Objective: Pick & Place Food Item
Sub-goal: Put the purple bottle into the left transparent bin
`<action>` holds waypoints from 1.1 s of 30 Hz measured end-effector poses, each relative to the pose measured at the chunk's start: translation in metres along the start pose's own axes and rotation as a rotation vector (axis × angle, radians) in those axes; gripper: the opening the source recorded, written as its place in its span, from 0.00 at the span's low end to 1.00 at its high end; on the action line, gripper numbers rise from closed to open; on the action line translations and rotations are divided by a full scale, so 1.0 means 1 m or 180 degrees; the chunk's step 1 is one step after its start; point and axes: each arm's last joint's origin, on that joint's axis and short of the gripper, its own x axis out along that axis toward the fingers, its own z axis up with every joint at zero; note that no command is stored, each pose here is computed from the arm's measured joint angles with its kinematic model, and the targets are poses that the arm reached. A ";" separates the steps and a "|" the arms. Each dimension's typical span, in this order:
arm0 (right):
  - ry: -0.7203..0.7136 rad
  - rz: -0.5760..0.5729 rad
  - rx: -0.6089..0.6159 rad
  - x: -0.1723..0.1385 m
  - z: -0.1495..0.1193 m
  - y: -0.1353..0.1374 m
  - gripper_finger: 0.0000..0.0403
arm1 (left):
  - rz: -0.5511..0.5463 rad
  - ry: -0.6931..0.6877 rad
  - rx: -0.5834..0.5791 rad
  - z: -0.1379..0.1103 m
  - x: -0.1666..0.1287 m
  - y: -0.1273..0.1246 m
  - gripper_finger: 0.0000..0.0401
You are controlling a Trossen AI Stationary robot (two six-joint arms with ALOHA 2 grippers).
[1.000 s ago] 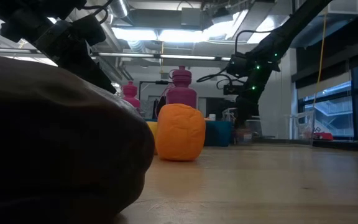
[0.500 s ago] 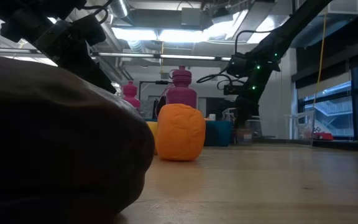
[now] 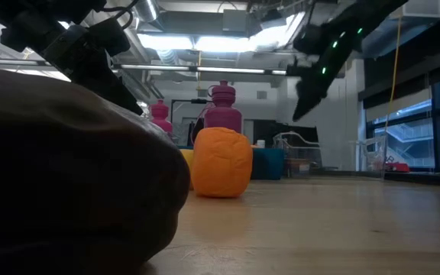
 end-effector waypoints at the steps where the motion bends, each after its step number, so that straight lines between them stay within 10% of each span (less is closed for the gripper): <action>1: -0.0110 0.0009 0.0037 -0.010 0.002 0.000 0.36 | -0.0001 0.0000 0.0000 0.000 0.000 0.000 0.66; 12: -0.1621 0.0486 0.0434 -0.094 -0.002 0.014 0.36 | -0.0021 -0.0092 0.0007 0.003 -0.005 0.000 0.66; 33: -0.3258 0.1743 0.0679 -0.081 -0.087 0.113 0.36 | -0.0146 -0.1118 0.0029 0.007 -0.051 0.013 0.66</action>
